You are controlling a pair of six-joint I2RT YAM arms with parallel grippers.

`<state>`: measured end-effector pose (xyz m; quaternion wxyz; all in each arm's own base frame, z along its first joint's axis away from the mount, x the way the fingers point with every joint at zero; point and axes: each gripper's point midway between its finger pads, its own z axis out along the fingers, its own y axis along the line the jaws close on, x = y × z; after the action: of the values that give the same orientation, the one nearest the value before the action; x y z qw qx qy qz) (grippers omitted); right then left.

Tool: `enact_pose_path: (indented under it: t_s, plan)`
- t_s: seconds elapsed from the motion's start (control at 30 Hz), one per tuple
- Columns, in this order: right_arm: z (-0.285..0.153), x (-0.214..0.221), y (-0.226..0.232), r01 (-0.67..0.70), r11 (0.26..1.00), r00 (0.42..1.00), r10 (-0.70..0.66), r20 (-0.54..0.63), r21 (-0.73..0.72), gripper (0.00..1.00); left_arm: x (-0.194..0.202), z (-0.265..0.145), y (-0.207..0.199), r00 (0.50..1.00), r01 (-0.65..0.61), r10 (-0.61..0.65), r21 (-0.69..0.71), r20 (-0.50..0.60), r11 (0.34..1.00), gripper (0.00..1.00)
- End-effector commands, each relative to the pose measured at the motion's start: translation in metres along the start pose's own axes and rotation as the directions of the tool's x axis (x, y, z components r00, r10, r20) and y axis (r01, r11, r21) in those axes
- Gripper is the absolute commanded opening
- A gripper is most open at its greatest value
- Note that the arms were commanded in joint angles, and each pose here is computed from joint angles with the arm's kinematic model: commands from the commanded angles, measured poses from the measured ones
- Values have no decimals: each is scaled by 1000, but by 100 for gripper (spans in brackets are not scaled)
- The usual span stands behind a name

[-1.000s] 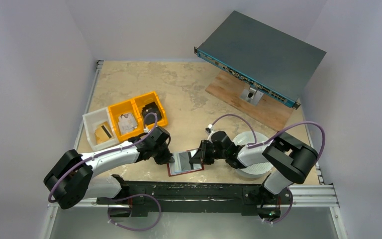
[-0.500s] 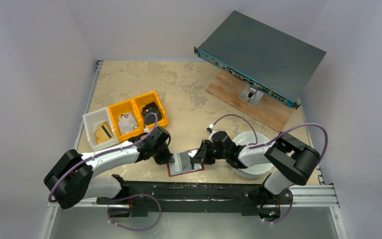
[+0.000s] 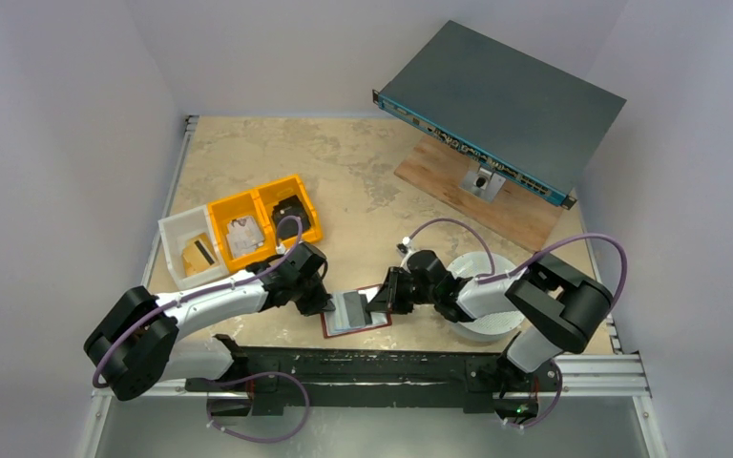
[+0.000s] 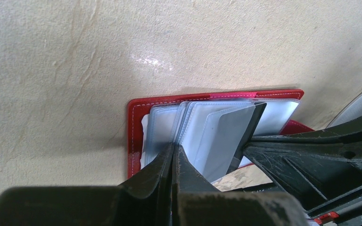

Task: Take the credit cards out of the card holder
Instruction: Remove the credit card from the card holder.

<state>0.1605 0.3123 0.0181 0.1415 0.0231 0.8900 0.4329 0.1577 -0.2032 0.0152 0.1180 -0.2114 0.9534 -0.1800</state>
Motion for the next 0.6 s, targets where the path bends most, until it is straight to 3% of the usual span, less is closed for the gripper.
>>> enact_pose_path:
  t_s: [0.0, 0.07, 0.57]
  plan:
    - [3, 6, -22, 9, 997, 1000, -7, -21, 71, 5, 12, 2, 89, 998, -66, 61, -317, -26, 946, 0]
    - [4, 6, -23, 7, 997, 1000, -5, -25, 74, 0, 12, 2, 88, 998, -67, 63, -316, -25, 946, 0]
    - [-24, -11, -44, 41, 968, 996, -59, 68, 249, 0, 8, -1, 87, 996, -83, 83, -319, -14, 944, 0]
